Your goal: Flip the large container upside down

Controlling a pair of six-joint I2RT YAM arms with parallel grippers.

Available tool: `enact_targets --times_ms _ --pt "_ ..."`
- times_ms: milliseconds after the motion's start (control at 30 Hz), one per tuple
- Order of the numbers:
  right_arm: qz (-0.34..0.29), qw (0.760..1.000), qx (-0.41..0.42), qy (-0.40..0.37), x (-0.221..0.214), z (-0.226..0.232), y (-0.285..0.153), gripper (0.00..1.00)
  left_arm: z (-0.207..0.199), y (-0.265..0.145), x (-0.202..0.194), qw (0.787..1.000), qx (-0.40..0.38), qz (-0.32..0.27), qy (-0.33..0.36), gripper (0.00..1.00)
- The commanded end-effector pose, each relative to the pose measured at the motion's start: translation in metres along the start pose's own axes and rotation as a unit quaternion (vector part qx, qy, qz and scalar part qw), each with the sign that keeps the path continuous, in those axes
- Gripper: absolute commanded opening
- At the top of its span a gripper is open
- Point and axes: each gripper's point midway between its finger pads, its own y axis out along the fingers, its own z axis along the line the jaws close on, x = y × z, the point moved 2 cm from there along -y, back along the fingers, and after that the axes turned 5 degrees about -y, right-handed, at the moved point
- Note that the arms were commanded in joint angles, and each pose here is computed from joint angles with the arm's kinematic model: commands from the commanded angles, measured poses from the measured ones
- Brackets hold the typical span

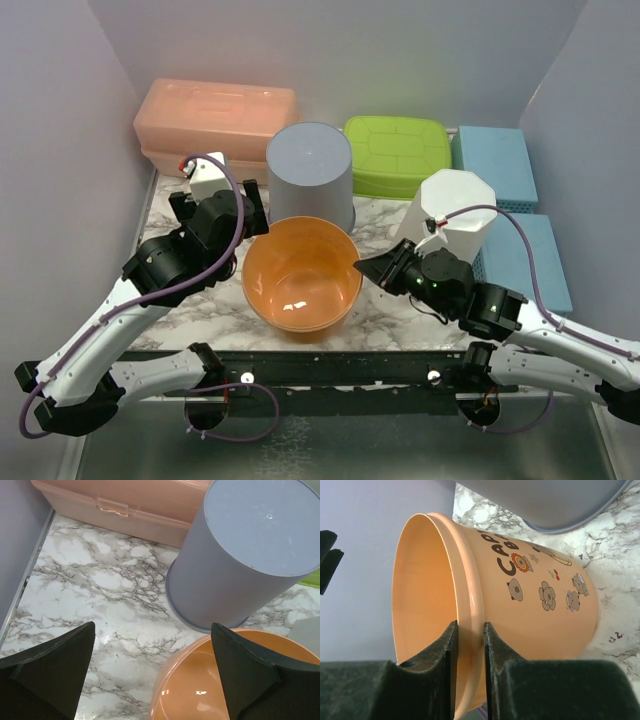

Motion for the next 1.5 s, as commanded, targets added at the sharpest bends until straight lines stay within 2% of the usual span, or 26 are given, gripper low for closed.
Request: enact_targets --times_ms 0,67,300,767,1000,1200,1467 --pt "-0.023 0.999 0.013 -0.023 0.021 0.019 -0.009 0.07 0.010 -0.002 0.001 1.000 0.015 -0.007 -0.002 0.99" --pt "-0.022 0.997 0.025 -0.066 0.024 0.027 -0.010 0.03 0.009 -0.001 0.000 1.000 0.015 -0.004 0.002 0.99" --pt "0.031 0.986 -0.010 -0.165 0.023 0.040 -0.001 0.01 0.027 0.013 -0.011 0.996 0.078 0.010 0.047 0.99" --pt "0.048 0.967 -0.094 -0.230 0.022 0.059 -0.008 0.01 0.075 0.057 -0.015 0.990 0.119 0.066 0.036 0.99" --pt "0.037 0.947 -0.167 -0.272 0.012 0.063 -0.013 0.01 0.091 0.069 -0.017 0.989 0.118 0.080 0.025 0.99" --pt "0.018 0.935 -0.192 -0.299 0.007 0.072 -0.001 0.01 0.101 0.072 -0.020 0.988 0.120 0.090 0.026 0.99" --pt "-0.026 0.906 -0.232 -0.353 0.020 0.094 0.003 0.01 0.123 0.074 -0.016 0.985 0.141 0.100 0.021 0.99"
